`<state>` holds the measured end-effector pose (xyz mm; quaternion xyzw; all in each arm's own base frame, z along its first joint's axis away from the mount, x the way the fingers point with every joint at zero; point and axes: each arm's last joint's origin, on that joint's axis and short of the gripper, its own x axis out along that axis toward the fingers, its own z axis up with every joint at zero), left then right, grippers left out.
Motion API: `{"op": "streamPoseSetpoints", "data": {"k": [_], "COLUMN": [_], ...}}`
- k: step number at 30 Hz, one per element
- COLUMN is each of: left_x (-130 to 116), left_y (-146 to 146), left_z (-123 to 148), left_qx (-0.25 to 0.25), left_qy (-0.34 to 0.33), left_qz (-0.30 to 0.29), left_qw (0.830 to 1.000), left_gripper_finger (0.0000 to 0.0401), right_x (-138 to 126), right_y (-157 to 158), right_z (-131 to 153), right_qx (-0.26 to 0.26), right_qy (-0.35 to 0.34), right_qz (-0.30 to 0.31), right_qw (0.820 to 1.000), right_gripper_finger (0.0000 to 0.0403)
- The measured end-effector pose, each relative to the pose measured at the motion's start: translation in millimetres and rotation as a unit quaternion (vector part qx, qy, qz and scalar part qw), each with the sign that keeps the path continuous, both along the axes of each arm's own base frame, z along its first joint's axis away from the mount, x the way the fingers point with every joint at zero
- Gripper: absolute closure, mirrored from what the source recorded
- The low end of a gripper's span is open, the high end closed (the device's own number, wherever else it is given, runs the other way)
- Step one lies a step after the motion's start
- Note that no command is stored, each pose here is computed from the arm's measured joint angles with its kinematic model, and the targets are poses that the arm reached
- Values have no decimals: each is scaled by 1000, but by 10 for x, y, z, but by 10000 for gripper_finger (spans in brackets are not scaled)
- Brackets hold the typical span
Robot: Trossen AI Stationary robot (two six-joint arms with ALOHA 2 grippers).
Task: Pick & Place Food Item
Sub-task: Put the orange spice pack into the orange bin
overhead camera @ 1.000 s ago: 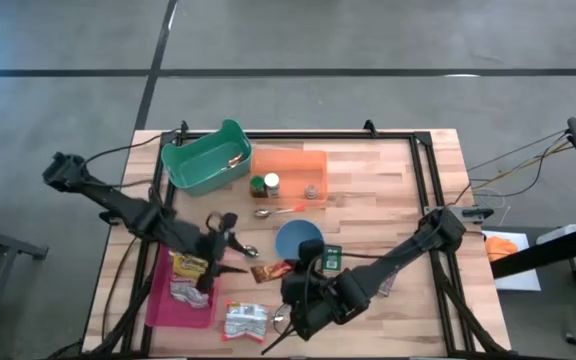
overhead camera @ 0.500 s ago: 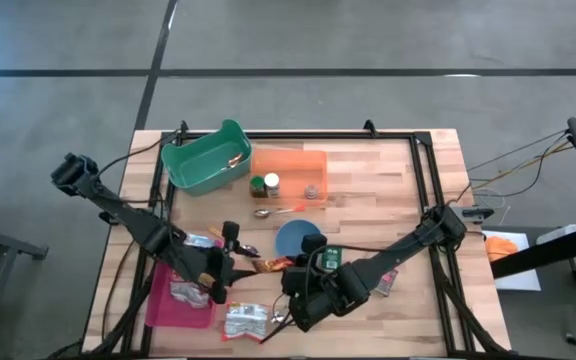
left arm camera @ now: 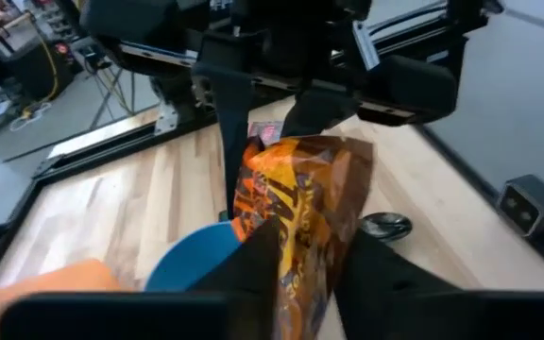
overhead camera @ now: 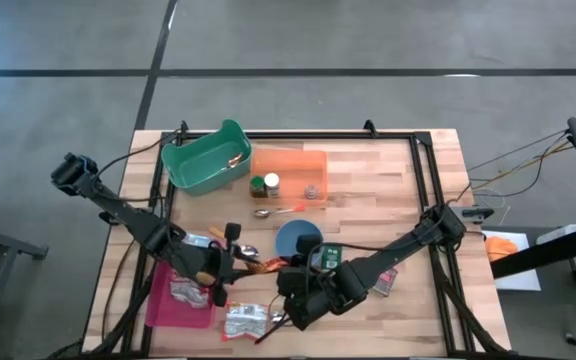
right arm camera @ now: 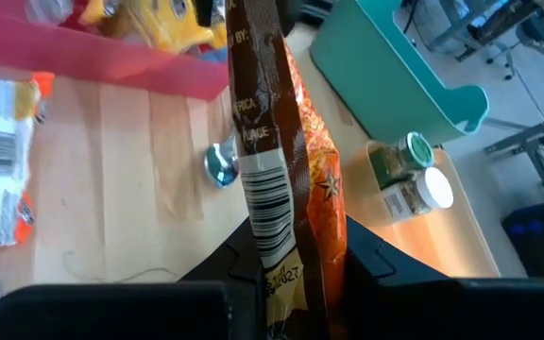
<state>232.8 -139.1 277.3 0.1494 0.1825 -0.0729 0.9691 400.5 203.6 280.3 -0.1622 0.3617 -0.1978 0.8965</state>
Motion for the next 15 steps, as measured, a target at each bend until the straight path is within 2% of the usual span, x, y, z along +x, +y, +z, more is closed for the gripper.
{"op": "streamPoseSetpoints", "data": {"k": [3, 7, 15], "left_x": [0, -1, -21], "left_y": [-2, 0, 25], "left_z": [0, -3, -49], "left_qx": [-11, -24, -23], "left_qy": [1, 4, 27], "left_qz": [2, 8, 35], "left_qw": [1000, 1000, 999], "left_gripper_finger": [383, 398, 400], "right_x": [21, 25, 37], "right_y": [12, 20, -1], "right_z": [9, 5, -95], "right_qx": [-4, -8, -15], "right_qy": [-6, -6, -3], "right_qz": [9, 15, 11], "right_qw": [1000, 1000, 1000], "right_gripper_finger": [345, 335, 177]}}
